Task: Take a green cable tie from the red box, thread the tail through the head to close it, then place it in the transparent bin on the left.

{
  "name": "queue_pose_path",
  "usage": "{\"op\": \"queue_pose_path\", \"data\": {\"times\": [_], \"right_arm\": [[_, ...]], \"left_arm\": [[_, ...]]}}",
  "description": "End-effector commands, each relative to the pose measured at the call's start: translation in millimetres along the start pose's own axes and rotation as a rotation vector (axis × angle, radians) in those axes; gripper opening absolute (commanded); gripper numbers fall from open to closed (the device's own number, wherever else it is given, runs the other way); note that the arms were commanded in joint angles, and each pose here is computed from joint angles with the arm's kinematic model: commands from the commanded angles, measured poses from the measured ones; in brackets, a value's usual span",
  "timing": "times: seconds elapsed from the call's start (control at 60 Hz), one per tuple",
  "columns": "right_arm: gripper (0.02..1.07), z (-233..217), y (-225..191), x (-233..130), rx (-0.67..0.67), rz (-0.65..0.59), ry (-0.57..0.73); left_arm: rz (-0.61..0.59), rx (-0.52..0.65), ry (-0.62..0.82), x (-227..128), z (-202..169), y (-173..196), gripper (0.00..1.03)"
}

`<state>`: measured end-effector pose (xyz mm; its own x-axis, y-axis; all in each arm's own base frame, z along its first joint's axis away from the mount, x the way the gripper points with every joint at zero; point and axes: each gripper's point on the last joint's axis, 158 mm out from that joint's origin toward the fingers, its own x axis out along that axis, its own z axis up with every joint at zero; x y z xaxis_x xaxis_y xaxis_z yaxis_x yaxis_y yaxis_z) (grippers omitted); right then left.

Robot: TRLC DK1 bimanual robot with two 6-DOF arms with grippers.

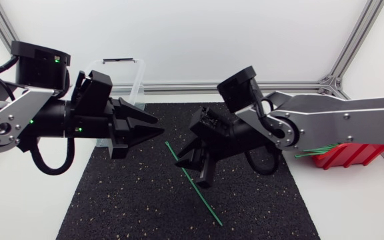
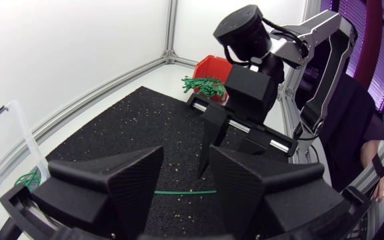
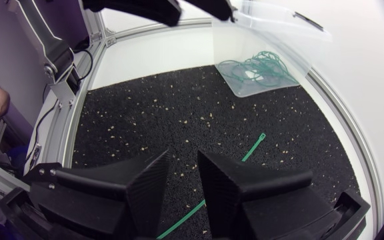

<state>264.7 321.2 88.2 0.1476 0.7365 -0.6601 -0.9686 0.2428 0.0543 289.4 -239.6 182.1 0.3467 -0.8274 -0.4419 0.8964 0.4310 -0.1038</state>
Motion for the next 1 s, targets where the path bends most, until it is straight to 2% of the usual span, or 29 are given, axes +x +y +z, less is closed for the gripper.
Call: {"op": "queue_pose_path", "data": {"times": [0.0,0.217,0.55,0.983], "right_arm": [[0.39,-1,-9,13,0.025,-0.018,0.036],[0.39,-7,-37,38,0.082,-0.114,0.109],[0.38,-40,-73,76,0.154,-0.201,0.23],[0.38,-46,-98,109,0.202,-0.256,0.32]], "left_arm": [[0.03,0.064,0.002,-12,-8,0,0.7],[0.098,0.101,0.008,-32,-26,9,0.83],[0.129,0.097,0.02,-44,-42,12,0.9],[0.174,0.079,0.014,-59,-50,22,0.91]]}}
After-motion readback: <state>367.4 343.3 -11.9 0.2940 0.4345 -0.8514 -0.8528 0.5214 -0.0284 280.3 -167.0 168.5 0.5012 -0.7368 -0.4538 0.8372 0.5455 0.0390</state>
